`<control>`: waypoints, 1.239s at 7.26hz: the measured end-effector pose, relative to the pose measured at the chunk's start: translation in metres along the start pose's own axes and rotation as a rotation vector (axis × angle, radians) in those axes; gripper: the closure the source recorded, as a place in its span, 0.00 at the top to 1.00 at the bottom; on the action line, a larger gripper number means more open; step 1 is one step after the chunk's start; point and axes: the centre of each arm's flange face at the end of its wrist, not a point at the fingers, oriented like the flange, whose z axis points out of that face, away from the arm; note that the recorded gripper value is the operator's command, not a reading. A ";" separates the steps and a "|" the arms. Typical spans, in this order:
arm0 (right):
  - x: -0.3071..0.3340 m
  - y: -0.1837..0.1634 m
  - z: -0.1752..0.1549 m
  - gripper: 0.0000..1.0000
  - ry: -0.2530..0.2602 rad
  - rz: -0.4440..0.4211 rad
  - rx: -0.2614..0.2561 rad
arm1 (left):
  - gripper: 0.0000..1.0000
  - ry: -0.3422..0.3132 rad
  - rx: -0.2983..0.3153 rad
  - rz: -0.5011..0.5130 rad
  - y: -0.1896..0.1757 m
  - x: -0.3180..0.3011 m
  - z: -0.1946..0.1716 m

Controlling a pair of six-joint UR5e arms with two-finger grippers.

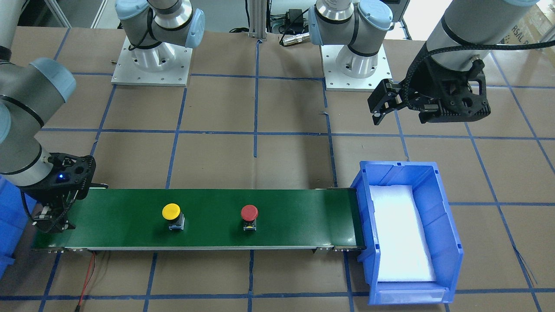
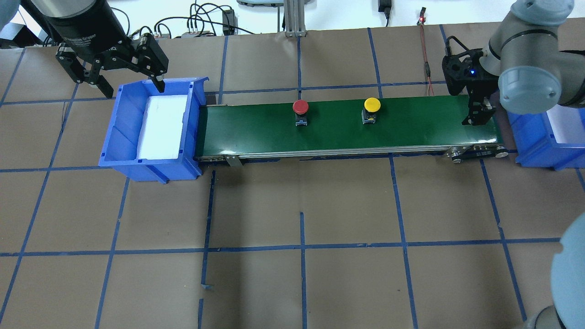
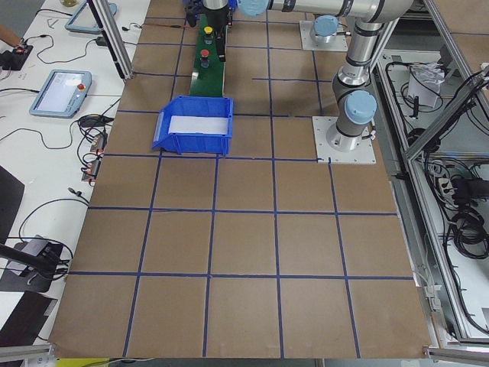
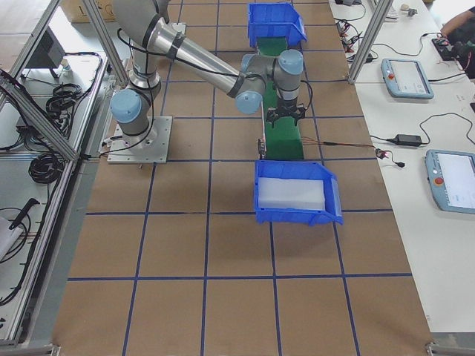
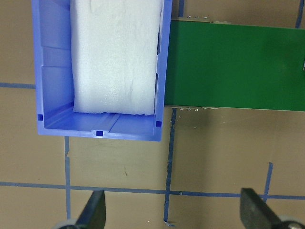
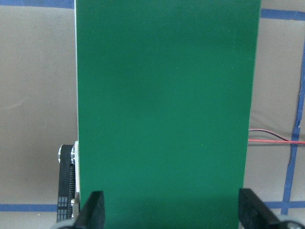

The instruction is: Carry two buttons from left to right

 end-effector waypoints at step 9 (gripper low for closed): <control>0.003 0.000 0.002 1.00 0.011 0.010 0.016 | 1.00 -0.001 0.042 0.000 0.004 -0.002 0.000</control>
